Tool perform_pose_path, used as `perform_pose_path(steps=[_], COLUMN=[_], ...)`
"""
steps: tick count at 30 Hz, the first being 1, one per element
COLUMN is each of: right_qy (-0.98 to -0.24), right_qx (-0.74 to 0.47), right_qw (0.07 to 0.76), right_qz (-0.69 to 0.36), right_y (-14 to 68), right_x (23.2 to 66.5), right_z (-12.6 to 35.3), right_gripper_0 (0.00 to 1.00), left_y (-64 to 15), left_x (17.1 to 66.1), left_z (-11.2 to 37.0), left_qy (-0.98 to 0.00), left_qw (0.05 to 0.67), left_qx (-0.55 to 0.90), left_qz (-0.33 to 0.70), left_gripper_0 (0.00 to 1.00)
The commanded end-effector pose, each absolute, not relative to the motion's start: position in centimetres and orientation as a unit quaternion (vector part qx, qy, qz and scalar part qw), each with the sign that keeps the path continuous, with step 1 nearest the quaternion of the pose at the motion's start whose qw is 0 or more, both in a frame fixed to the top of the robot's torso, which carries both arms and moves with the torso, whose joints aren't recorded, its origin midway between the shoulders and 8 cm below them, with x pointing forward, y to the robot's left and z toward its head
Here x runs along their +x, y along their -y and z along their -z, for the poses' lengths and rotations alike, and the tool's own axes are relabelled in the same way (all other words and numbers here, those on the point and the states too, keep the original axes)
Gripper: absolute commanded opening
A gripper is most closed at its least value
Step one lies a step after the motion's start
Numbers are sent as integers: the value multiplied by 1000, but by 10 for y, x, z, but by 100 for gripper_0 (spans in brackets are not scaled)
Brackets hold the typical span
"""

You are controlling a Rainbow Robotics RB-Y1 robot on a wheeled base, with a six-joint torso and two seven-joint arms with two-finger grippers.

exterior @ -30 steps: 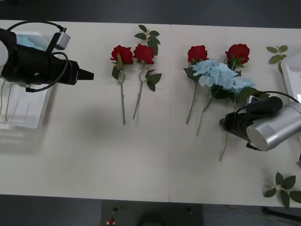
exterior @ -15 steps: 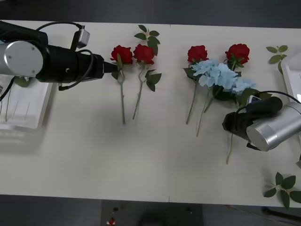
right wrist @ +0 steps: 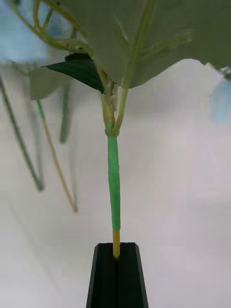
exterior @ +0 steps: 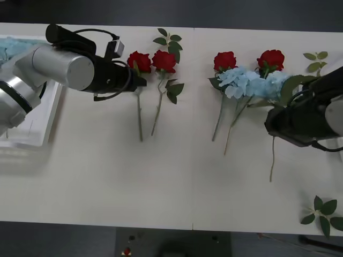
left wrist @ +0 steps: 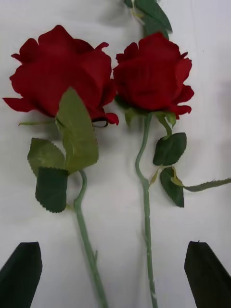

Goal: Put the red flowers into the right box and the blue flowers into the left box

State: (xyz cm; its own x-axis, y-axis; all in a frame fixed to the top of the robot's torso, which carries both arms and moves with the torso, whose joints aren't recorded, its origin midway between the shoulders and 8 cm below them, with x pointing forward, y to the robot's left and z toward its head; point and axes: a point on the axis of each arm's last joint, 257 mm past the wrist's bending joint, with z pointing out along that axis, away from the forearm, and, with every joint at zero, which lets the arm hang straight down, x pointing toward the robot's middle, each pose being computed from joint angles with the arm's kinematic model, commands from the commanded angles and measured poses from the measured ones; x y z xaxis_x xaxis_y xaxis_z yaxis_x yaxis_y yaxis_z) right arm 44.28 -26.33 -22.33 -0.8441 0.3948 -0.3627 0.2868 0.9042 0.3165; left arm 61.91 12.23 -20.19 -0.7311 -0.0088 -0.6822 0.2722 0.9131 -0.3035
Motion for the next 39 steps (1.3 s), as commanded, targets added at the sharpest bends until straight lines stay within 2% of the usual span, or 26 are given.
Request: perform_pose_path(steps=[1, 7, 14, 25, 31, 39], right_qy=[-952, -955, -954, -963, -969, -970], right_qx=[142, 140, 168, 142, 88, 27], right_qw=[238, 223, 222, 213, 217, 240], right_qz=[-131, -137, -114, -88, -77, 31], right_y=[269, 286, 329, 392, 400, 418], right_x=[432, 402, 394, 423, 446, 469], right_z=[159, 114, 98, 126, 163, 205], right_gripper_0=[0, 0, 0, 0, 0, 0], left_y=[-112, -111, -122, -127, -132, -124], left_x=[637, 646, 660, 673, 683, 686], left_z=[180, 189, 206, 215, 225, 222], left_qy=[-902, -907, -912, -909, -906, -900], left_qw=[378, 373, 380, 393, 407, 419], left_qx=[62, 59, 59, 55, 57, 65], left_qz=[198, 184, 146, 127, 101, 99], left_gripper_0=[86, 86, 86, 86, 86, 86])
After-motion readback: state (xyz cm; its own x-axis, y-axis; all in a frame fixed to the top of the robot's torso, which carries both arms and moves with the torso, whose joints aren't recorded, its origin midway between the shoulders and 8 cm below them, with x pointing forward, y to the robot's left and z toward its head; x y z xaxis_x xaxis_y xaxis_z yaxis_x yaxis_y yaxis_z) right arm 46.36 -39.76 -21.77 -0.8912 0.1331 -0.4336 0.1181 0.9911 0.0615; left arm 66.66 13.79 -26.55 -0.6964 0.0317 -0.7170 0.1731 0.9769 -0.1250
